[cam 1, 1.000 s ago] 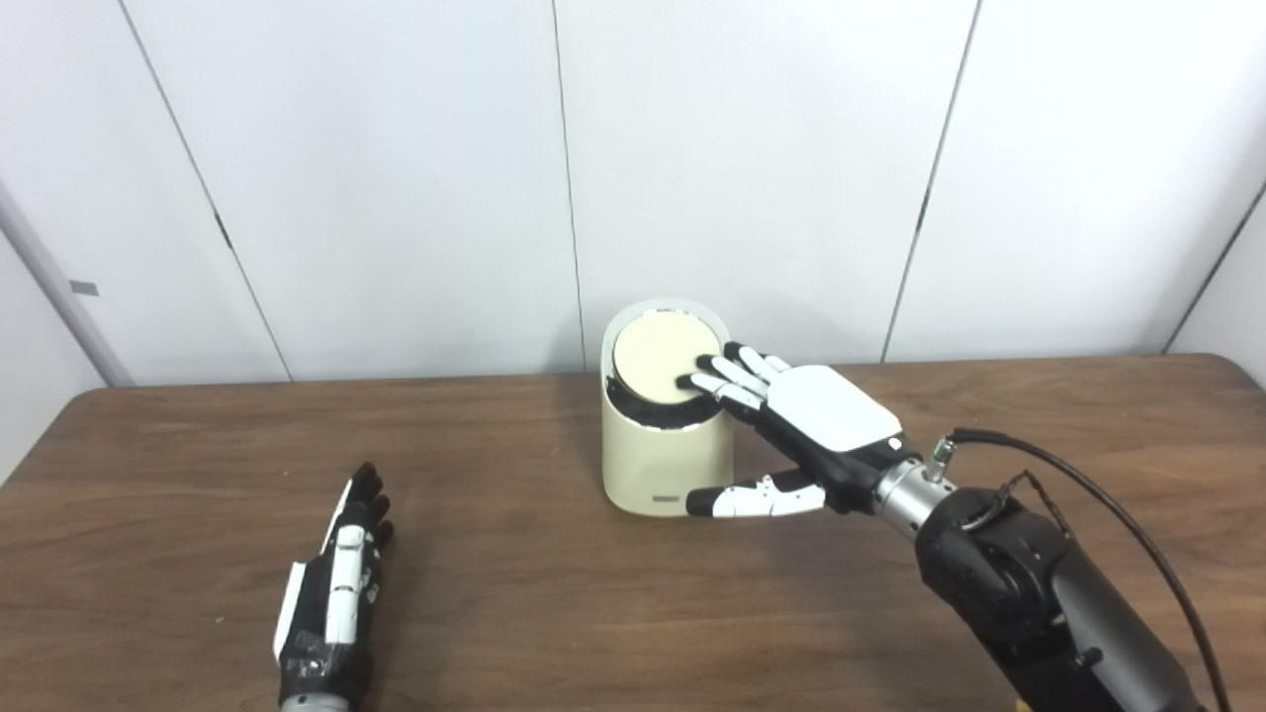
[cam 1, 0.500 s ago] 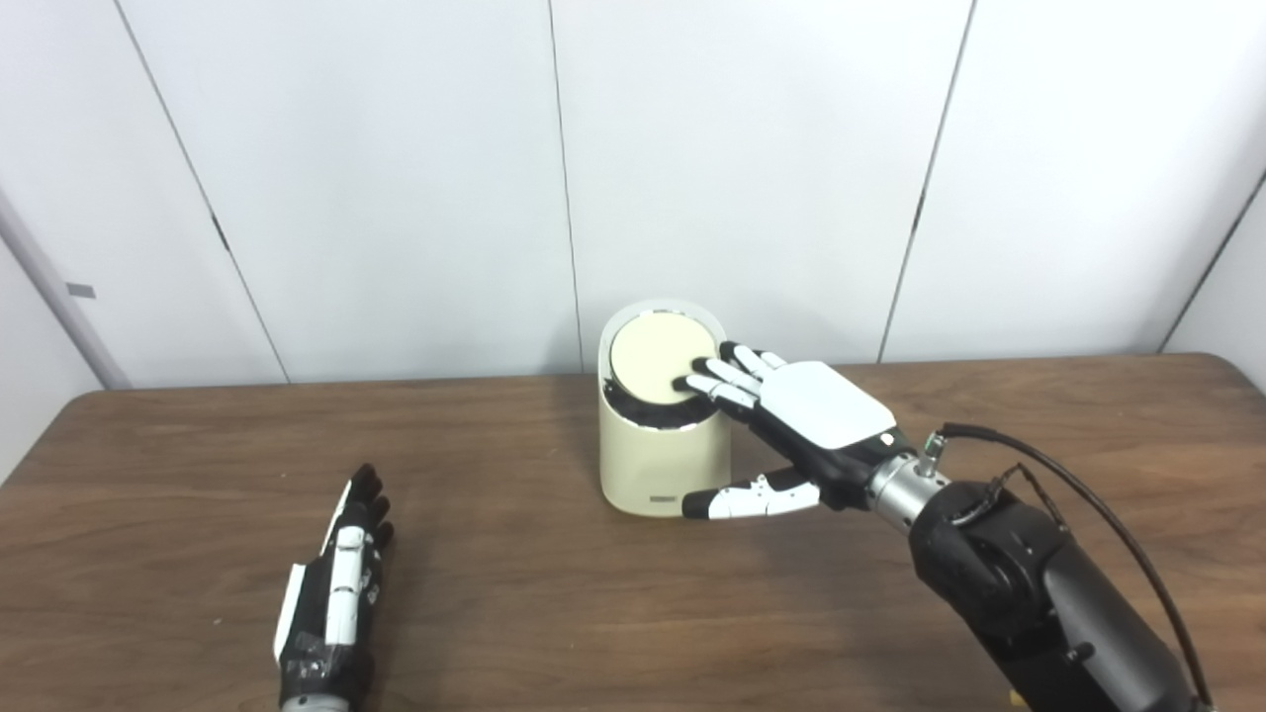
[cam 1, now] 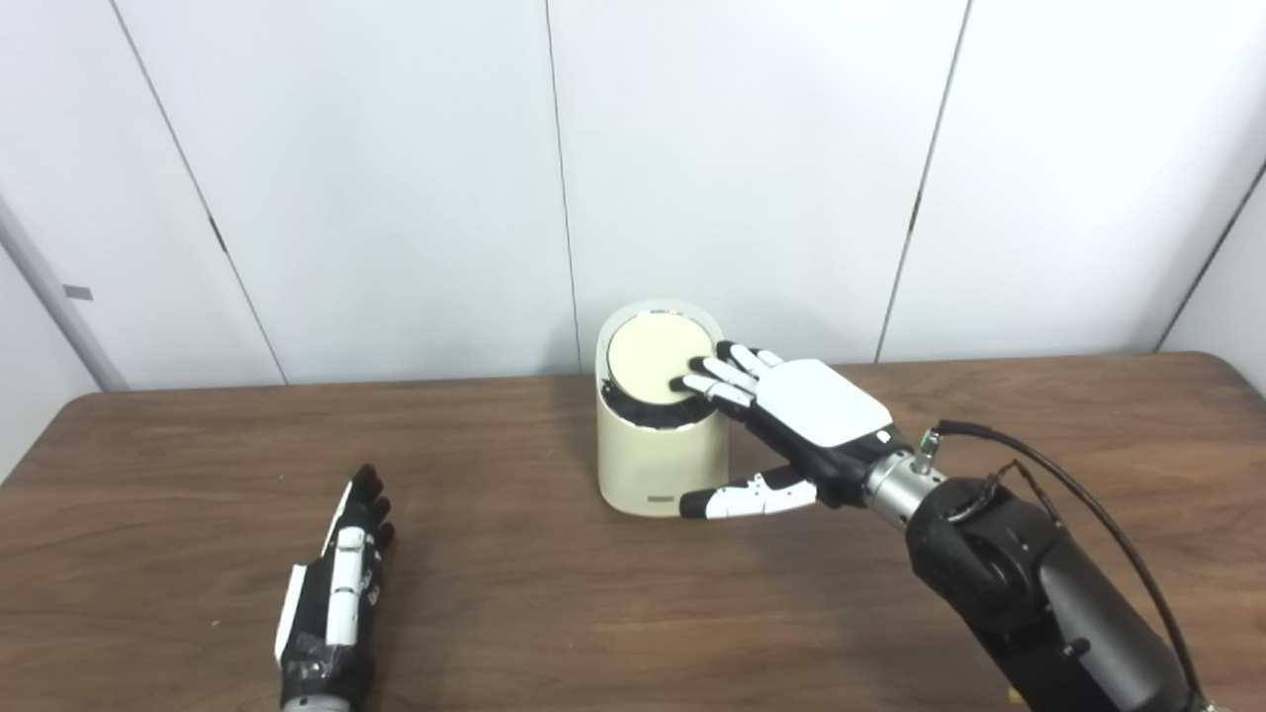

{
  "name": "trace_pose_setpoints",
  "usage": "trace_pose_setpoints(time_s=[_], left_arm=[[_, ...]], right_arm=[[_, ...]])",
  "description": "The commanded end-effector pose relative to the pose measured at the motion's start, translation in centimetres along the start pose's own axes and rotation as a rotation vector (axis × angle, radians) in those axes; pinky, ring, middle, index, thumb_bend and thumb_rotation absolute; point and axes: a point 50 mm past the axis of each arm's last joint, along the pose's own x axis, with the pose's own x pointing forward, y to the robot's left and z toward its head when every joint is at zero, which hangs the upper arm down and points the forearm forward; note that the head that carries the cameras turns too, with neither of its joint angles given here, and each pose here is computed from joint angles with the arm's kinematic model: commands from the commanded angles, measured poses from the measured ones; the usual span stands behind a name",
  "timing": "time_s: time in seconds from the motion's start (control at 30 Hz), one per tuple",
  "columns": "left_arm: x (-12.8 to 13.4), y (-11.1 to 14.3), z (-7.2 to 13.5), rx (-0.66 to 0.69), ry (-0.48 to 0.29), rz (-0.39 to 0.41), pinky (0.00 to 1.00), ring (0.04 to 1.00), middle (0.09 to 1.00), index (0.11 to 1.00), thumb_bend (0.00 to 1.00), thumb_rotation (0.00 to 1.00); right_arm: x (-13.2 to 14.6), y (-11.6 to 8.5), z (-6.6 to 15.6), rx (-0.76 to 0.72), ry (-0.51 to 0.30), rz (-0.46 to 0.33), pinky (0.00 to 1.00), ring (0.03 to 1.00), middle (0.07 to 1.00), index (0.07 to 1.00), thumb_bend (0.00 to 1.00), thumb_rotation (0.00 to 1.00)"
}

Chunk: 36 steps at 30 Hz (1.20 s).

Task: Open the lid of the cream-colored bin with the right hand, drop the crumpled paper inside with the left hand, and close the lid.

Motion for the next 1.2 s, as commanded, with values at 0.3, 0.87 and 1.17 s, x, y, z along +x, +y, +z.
trace_pose_setpoints(time_s=[0.3,0.87,1.17], left_arm=[[-1.0,-0.9,-1.6,-0.029,0.017,0.006,1.00,1.000,1.000,1.000,0.53,0.93],[-1.0,-0.7,-1.5,-0.044,0.020,0.007,1.00,1.000,1.000,1.000,0.51,0.90],[-1.0,-0.5,-1.6,-0.033,0.021,0.008,1.00,1.000,1.000,1.000,0.51,0.91]], right_arm=[[-0.4,0.9,-0.4,0.060,0.007,0.043,1.00,1.000,0.976,0.915,0.64,1.00],[-1.4,-2.3,-0.6,0.250,0.010,-0.125,1.00,1.000,0.984,0.963,0.58,1.00],[-2.9,-1.8,-2.1,0.367,0.063,-0.225,0.93,1.000,0.983,0.953,0.55,1.00]])
